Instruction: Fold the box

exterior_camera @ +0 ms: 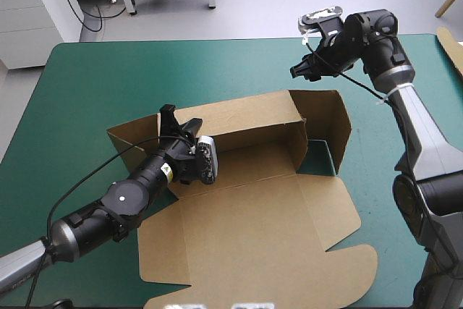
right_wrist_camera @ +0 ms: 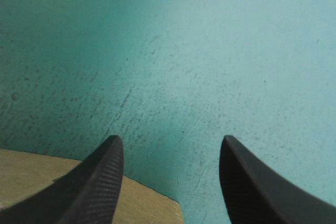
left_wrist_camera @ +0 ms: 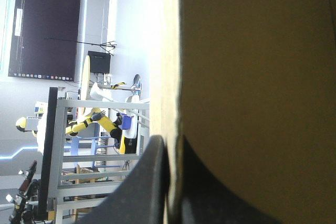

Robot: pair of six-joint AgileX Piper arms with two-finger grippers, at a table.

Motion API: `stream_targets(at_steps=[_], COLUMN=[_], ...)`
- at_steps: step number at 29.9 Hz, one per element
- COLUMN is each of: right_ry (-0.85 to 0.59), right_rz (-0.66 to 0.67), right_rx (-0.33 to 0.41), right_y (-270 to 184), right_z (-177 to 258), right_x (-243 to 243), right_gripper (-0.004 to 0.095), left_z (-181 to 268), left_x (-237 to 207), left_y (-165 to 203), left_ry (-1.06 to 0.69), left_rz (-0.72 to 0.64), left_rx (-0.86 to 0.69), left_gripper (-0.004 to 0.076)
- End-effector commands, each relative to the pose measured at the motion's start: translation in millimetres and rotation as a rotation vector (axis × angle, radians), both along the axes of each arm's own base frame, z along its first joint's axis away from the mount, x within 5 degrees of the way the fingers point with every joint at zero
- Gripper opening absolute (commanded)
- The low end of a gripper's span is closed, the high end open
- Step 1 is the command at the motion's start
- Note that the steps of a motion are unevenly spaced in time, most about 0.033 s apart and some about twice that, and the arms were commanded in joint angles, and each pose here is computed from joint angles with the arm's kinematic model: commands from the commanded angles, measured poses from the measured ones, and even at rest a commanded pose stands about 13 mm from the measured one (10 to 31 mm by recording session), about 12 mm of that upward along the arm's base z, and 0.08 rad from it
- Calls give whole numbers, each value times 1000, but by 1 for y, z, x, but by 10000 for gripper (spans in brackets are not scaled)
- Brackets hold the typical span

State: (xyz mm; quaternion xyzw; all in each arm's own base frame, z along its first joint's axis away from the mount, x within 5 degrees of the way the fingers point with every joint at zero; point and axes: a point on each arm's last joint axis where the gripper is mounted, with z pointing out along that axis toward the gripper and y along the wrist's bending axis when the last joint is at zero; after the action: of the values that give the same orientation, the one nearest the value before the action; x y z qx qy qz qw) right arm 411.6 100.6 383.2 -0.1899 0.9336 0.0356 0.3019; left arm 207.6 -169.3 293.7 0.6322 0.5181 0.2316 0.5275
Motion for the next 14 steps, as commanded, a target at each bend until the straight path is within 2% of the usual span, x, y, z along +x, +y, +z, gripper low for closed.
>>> stream_targets(at_steps=[1, 6, 14], right_ry=[-90, -73, -18], right_rz=[9, 20, 34], right_rx=[36, 54, 31], right_y=[-2, 1, 0], right_z=[24, 18, 4], right_x=[-6, -3, -7], right_gripper=[511, 511, 511], left_z=[16, 18, 17], left_x=[-1, -1, 0], left_y=[-6, -6, -6], left_ry=[-2, -6, -6], left_rz=[-25, -25, -21], left_rx=[-77, -82, -80], left_gripper=[-8, -8, -8])
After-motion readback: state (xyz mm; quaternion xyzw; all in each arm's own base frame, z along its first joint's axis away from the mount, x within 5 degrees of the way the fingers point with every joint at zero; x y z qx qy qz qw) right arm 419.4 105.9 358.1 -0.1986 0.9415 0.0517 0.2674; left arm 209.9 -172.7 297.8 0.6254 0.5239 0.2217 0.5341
